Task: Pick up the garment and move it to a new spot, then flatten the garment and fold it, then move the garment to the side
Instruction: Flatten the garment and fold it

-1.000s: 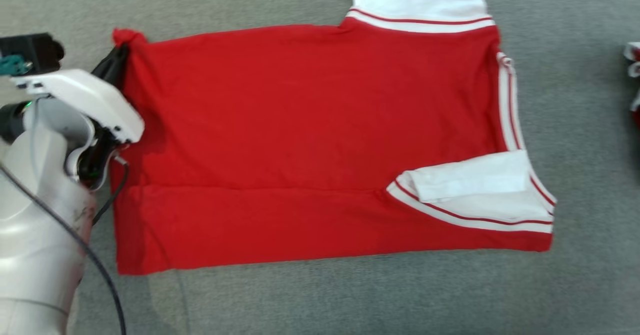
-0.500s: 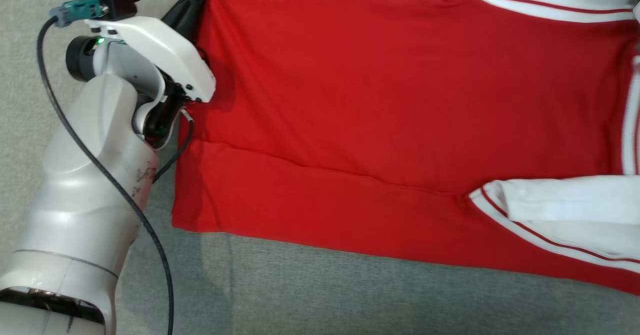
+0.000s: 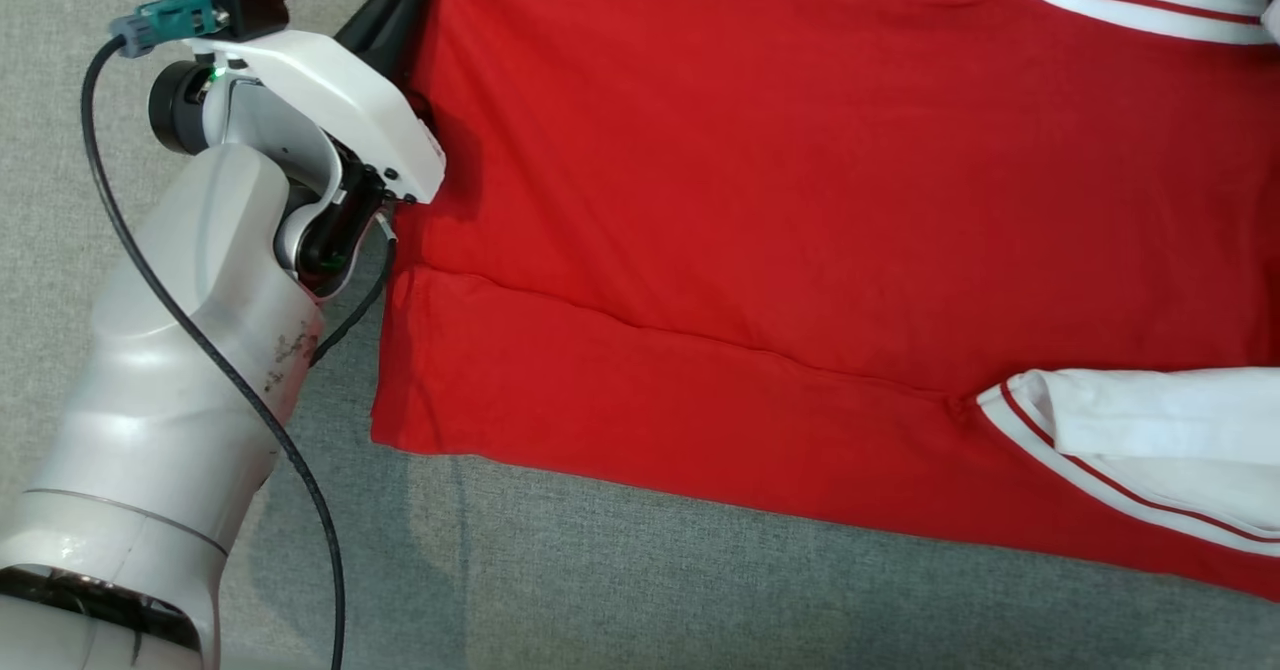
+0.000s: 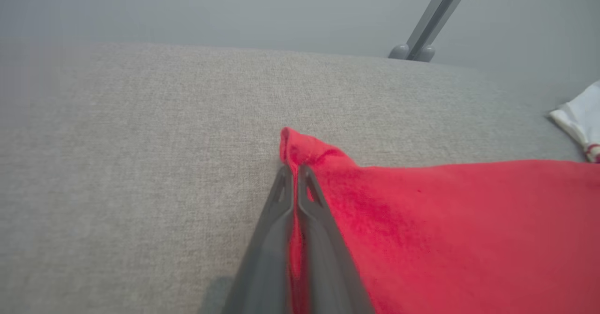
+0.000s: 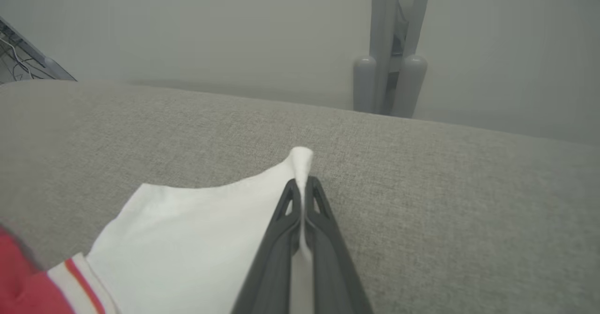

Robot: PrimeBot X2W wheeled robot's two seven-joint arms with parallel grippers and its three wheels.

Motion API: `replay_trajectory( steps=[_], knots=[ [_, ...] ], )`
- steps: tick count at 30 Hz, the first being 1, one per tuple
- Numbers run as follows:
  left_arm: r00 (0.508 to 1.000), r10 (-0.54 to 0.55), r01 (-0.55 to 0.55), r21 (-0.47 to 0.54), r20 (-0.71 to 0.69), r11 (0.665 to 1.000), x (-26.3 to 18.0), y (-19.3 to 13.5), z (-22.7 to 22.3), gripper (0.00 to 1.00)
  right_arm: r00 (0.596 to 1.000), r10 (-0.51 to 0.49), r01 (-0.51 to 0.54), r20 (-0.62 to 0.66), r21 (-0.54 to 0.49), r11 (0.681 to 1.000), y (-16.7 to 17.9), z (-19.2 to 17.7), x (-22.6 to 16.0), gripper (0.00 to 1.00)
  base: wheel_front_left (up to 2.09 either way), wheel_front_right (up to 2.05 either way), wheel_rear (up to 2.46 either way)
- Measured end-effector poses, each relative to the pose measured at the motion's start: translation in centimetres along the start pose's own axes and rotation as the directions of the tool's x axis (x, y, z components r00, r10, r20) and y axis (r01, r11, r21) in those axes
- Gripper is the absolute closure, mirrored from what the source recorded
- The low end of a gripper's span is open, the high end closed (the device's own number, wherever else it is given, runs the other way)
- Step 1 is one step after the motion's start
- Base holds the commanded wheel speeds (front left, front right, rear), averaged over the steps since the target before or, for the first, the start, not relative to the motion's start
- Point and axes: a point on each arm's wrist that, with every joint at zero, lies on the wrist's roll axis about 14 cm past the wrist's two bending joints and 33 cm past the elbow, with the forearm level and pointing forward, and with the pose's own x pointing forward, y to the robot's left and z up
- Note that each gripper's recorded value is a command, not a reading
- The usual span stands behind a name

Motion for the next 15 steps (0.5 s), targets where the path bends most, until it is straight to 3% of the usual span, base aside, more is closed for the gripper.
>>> replay_trajectory(
  steps=[9, 15],
  knots=[
    [0.995, -0.017, 0.017, -0.006, 0.097, 1.0, -1.0, -0.3, 3.5, 1.0, 0.973, 0.057, -0.052, 0.222, -0.028, 0.998, 1.2, 7.3, -3.6, 1.0, 0.0, 0.0, 0.0],
    [0.992, -0.05, 0.059, -0.072, 0.119, 0.996, -1.4, -1.5, 4.3, 1.0, 0.969, 0.071, -0.058, 0.239, -0.063, 0.996, 1.3, 7.9, -5.9, 1.0, 0.0, 0.0, 0.0]
  ],
)
